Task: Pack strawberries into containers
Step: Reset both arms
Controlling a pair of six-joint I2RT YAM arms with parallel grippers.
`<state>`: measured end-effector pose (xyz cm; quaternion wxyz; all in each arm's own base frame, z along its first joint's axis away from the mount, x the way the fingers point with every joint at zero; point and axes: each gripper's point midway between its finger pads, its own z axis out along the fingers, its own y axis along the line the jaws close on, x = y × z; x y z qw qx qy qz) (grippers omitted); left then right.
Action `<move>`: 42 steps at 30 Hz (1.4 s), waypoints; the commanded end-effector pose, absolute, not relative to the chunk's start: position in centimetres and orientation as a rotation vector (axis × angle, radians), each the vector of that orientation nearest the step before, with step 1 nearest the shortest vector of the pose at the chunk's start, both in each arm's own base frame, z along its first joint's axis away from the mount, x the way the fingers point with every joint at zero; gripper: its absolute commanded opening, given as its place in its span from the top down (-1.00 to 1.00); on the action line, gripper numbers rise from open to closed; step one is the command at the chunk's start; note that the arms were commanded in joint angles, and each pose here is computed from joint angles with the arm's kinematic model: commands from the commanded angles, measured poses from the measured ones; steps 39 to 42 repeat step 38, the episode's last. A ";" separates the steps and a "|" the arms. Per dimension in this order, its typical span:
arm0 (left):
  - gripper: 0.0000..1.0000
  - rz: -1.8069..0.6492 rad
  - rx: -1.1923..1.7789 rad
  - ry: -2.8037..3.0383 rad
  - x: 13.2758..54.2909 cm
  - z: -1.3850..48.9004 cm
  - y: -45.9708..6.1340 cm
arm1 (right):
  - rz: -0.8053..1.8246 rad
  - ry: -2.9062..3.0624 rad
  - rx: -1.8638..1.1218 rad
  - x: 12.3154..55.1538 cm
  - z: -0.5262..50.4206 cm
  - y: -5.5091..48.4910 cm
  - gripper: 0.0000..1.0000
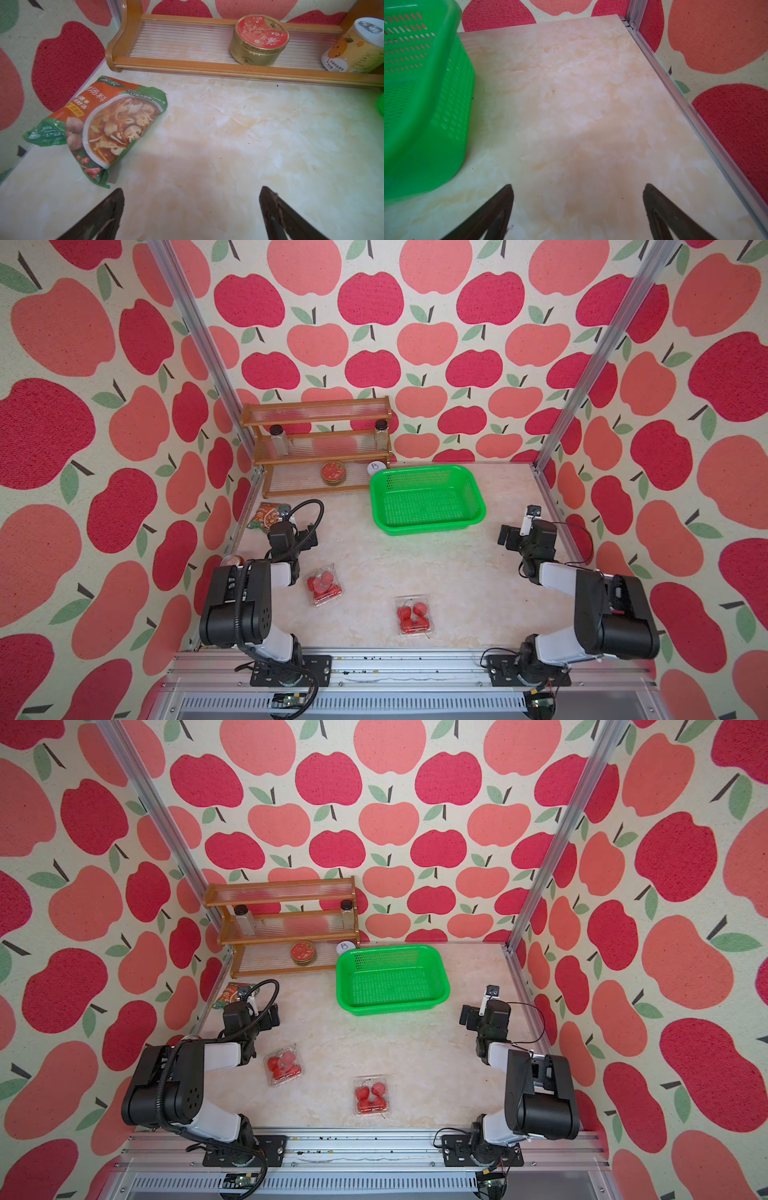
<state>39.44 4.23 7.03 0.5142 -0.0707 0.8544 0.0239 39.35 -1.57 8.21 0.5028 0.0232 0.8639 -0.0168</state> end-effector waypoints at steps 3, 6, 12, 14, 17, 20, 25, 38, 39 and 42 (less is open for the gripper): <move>-0.99 0.039 -0.132 1.999 39.6 7.6 3.8 | -0.067 1.854 -0.132 39.4 9.4 1.7 -0.99; -0.99 0.040 -0.132 2.000 39.6 7.6 3.8 | -0.070 1.904 -0.166 39.5 8.9 2.2 -0.99; -0.99 0.046 -0.131 1.994 39.6 7.6 3.9 | -0.059 1.934 -0.148 39.7 8.8 1.9 -0.99; -0.99 0.045 -0.132 1.994 39.6 7.7 3.9 | -0.057 1.947 -0.145 39.7 8.7 1.9 -0.99; -0.99 0.045 -0.132 1.995 39.6 7.6 3.9 | -0.059 1.941 -0.147 39.7 8.8 1.9 -0.99; -0.99 0.045 -0.132 1.995 39.6 7.6 3.9 | -0.057 1.941 -0.145 39.7 8.9 1.9 -0.99; -0.99 0.046 -0.133 1.995 39.6 7.7 3.9 | -0.058 1.944 -0.148 39.7 8.8 1.9 -0.99; -0.99 0.045 -0.132 1.994 39.6 7.7 3.9 | -0.065 1.939 -0.152 39.7 8.8 2.0 -0.99; -0.99 0.045 -0.132 1.994 39.6 7.7 3.9 | -0.065 1.939 -0.152 39.7 8.8 2.0 -0.99; -0.99 0.045 -0.132 1.994 39.6 7.7 3.9 | -0.065 1.939 -0.152 39.7 8.8 2.0 -0.99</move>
